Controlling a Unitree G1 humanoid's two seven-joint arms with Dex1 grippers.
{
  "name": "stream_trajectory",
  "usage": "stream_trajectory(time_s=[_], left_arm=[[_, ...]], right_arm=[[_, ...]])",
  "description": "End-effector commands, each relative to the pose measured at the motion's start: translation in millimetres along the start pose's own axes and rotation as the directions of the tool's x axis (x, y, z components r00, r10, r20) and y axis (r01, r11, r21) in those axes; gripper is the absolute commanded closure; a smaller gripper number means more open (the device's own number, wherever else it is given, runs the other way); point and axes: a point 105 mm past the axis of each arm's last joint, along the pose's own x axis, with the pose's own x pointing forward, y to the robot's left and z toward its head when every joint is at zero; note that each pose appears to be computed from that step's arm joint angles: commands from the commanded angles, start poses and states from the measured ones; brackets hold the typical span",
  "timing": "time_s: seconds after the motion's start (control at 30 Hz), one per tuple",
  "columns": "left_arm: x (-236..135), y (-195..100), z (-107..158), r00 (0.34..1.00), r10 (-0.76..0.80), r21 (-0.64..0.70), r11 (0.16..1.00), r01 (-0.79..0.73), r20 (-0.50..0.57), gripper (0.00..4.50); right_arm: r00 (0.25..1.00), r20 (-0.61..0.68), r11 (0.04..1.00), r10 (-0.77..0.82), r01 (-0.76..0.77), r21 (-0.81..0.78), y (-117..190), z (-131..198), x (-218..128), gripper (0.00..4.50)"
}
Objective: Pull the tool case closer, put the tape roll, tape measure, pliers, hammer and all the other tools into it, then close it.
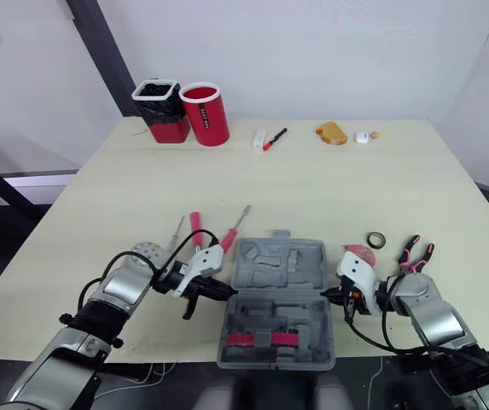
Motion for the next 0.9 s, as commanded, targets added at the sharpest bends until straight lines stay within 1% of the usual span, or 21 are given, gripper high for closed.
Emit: stream_trajectory(time_s=[0.03,0.37,0.9], left_arm=[[9,-12,-7,0.998,-0.059,-0.001,0.998,0.059,-0.029,4.48],[12,-24,-10,0.993,-0.109,-0.001,0.994,0.109,-0.045,4.48],[13,-35,-15,0.987,-0.144,-0.009,0.990,0.144,-0.065,4.48]], right_arm=[[0.998,0.031,0.999,0.048,-0.047,-0.020,11,8,0,4.50],[0.998,0.012,0.998,0.067,-0.067,0.006,17,2,-3,4.50],[0.994,-0.020,0.994,0.105,-0.105,0.025,25,-4,-6,4.50]])
